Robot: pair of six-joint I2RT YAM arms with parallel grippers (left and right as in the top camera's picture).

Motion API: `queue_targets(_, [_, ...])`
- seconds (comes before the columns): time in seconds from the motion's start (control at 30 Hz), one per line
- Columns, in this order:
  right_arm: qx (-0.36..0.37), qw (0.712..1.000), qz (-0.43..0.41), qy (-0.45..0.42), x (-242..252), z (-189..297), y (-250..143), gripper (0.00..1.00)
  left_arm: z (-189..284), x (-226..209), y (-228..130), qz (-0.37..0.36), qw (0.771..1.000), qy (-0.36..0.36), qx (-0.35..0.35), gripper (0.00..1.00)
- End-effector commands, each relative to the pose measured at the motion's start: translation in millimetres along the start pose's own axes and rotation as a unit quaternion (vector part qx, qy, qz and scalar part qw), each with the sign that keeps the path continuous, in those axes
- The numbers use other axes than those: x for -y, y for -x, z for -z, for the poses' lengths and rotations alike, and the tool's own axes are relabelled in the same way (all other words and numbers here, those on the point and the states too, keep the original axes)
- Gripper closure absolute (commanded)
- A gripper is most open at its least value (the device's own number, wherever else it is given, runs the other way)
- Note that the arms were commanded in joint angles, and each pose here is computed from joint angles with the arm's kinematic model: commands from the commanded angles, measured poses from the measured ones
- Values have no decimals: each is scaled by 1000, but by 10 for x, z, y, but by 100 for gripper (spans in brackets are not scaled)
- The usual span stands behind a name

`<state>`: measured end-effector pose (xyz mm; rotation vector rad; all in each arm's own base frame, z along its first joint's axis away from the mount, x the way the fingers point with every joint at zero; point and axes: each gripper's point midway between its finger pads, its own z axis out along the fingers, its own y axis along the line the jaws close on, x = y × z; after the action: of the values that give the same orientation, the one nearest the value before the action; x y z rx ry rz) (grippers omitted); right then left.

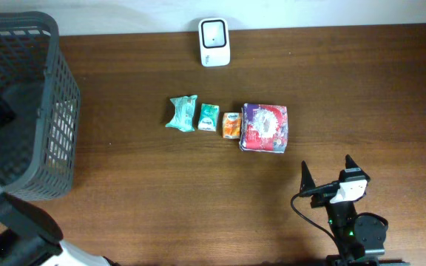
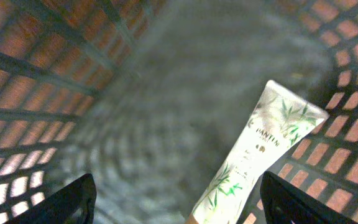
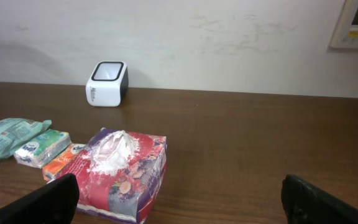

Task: Scan the item barcode
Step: 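Reach the left gripper into the basket and grasp the white Pantene tube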

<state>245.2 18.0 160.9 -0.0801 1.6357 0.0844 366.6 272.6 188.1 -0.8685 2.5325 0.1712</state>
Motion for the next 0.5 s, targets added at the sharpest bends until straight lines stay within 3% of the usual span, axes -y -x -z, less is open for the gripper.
queue_targets(0.0, [-2,1000,1,-6,23,-2,-31,1,-324,21,-209,-5,998,-12,-59,19])
queue_targets(0.17, [-2,1000,1,-6,23,-2,-30,1,-614,310,-461,-48,986,-105,-117,19])
queue_targets(0.47, [-2,1000,1,-6,23,-2,-31,1,-908,427,-747,-71,971,-151,-171,18])
